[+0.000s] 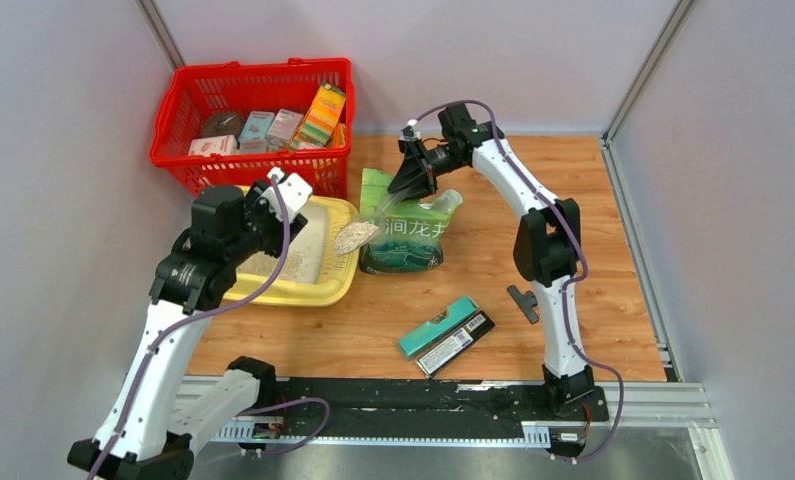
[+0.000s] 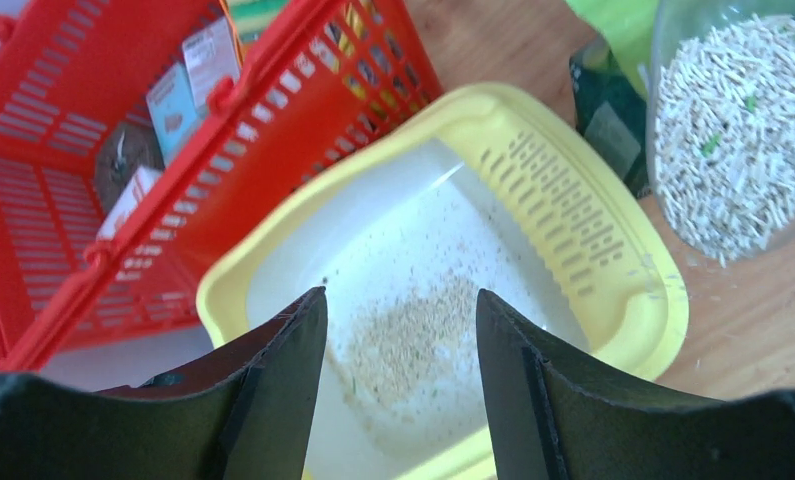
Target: Fill the litter box with clean litter
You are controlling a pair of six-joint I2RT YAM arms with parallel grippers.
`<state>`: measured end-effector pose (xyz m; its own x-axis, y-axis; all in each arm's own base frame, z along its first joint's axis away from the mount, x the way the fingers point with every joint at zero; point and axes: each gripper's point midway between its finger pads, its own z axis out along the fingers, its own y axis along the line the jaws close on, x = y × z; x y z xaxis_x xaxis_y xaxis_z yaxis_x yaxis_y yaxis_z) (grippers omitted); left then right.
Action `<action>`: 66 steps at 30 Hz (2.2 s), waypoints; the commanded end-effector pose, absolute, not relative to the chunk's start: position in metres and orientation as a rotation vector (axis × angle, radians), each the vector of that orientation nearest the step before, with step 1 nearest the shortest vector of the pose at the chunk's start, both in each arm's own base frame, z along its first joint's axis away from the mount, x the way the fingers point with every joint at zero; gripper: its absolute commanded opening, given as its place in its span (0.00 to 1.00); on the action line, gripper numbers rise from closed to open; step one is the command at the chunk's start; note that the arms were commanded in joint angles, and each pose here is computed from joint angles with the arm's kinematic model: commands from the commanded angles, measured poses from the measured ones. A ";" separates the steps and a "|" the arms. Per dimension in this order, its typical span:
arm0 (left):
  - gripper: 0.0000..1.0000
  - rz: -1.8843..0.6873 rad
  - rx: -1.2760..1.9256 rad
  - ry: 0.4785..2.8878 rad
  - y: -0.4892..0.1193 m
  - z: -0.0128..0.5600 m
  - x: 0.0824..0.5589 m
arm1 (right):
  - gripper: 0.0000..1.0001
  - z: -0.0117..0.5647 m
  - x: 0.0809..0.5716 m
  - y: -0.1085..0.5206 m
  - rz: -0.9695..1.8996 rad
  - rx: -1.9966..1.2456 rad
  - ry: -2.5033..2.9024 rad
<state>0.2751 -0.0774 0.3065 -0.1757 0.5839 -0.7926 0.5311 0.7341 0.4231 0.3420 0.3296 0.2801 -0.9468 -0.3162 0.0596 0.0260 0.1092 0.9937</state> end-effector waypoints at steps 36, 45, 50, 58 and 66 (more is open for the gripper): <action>0.65 0.051 0.862 1.789 -0.069 0.288 0.247 | 0.00 0.272 0.323 0.457 -1.776 2.466 -2.607; 0.64 0.022 0.956 1.706 -0.085 0.282 0.263 | 0.00 0.303 0.316 0.452 -1.780 2.435 -2.746; 0.64 0.027 1.030 1.653 -0.091 0.283 0.268 | 0.00 0.314 0.308 0.438 -1.752 2.478 -2.737; 0.61 0.022 1.111 1.622 -0.103 0.278 0.290 | 0.00 0.348 0.281 0.424 -1.951 2.388 -2.573; 0.56 -0.036 1.130 1.559 -0.123 0.284 0.316 | 0.00 0.363 0.282 0.413 -2.063 2.162 -2.565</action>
